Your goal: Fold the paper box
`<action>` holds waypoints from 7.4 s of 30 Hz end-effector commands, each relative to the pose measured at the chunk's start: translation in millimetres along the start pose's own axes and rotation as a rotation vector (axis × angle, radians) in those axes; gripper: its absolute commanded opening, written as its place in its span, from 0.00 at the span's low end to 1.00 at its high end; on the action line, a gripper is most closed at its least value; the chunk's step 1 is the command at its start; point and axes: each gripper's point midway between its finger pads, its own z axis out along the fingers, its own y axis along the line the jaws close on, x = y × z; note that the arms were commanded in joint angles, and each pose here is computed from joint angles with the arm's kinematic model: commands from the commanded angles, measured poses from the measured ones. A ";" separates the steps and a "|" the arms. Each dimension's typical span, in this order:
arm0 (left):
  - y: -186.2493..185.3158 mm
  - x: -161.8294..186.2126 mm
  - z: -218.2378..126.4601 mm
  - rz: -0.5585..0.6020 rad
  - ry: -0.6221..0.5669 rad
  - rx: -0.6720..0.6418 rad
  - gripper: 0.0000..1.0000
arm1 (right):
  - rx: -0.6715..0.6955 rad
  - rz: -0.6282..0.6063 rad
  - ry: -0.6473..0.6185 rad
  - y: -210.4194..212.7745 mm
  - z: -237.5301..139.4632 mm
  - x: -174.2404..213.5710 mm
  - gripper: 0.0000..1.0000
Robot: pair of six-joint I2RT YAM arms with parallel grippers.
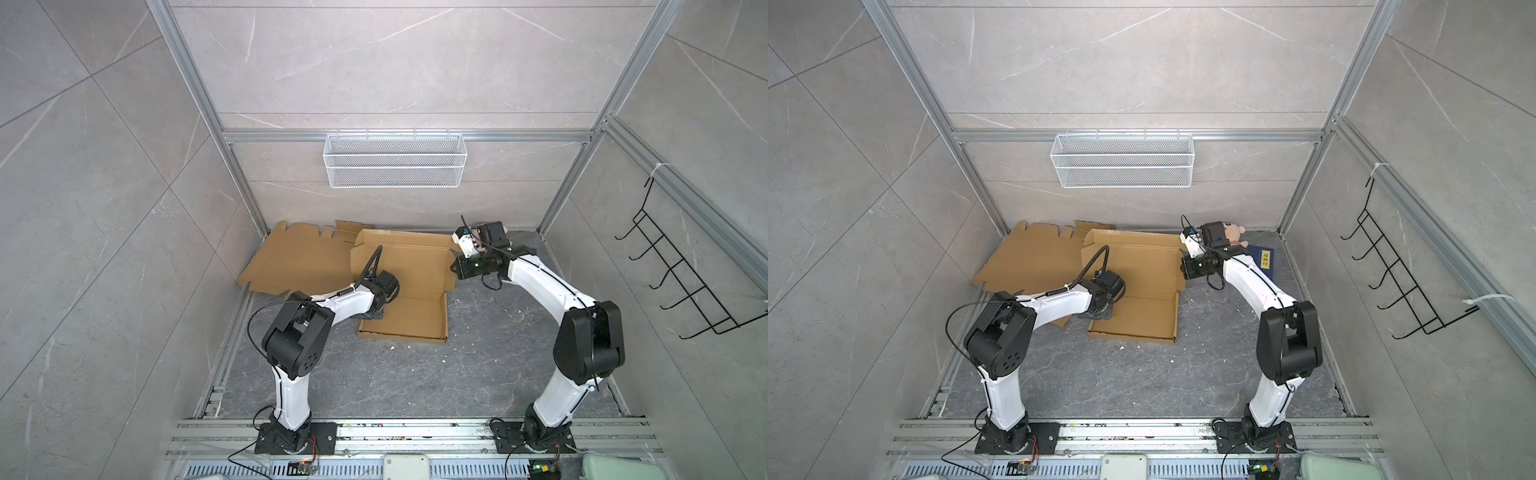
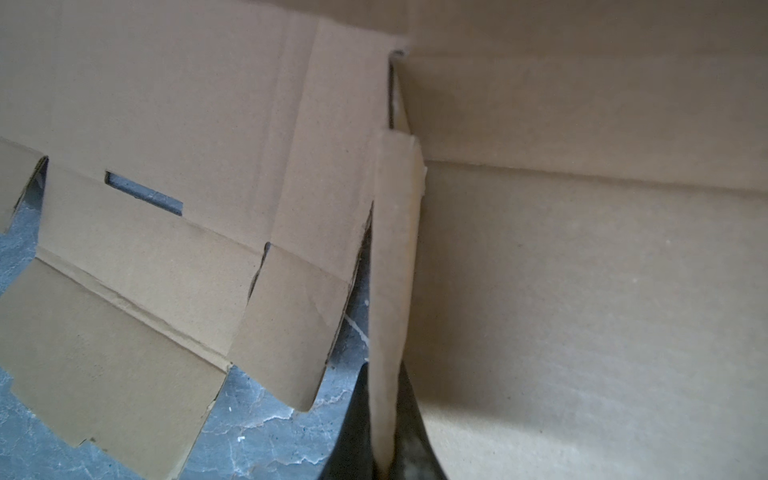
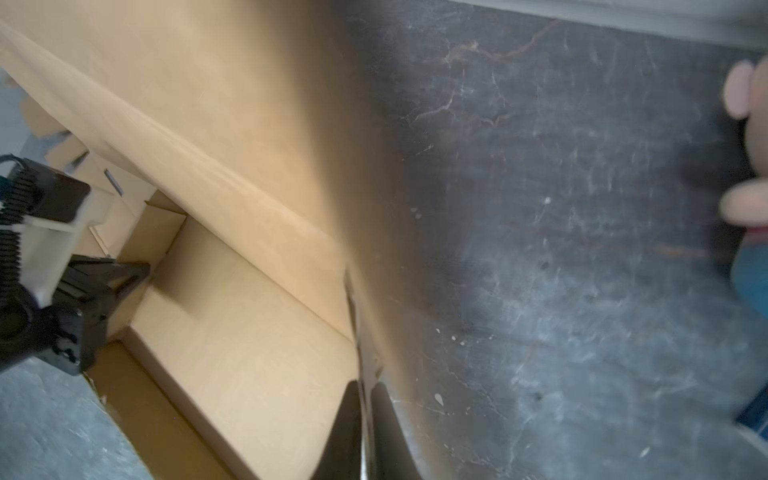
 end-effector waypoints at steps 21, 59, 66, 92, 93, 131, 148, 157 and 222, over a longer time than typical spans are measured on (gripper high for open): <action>21.9 17.6 -10.6 0.002 0.086 -0.013 0.42 | 0.313 0.022 -0.137 0.4 -9.4 25.1 0.00; 66.9 -112.9 -134.1 0.002 -0.402 0.729 0.65 | 0.312 -0.039 -0.123 1.4 -8.0 22.6 0.00; 41.9 -133.7 -127.0 0.080 -0.446 0.887 0.65 | 0.293 -0.045 -0.124 4.1 -6.0 21.7 0.00; 81.6 -142.3 -110.9 0.087 -0.476 0.840 0.49 | 0.287 -0.053 -0.124 6.0 -6.4 20.3 0.00; 83.5 -142.0 -109.8 0.095 -0.480 0.841 0.52 | 0.287 -0.055 -0.123 6.2 -6.3 20.0 0.00; 23.1 -146.9 -98.7 0.065 -0.446 1.111 0.11 | 0.312 0.060 -0.201 14.5 -3.3 12.7 0.00; 16.3 -132.0 -90.5 0.019 -0.437 1.074 0.00 | 0.381 0.147 -0.312 15.0 -20.6 18.5 0.00; 9.8 -119.4 -108.4 0.007 -0.454 1.079 0.00 | 0.398 0.183 -0.366 12.7 -29.4 6.3 0.00; -23.7 -6.4 -82.7 0.131 -0.541 0.740 0.00 | 0.102 -0.329 -0.082 73.6 -150.6 42.3 0.79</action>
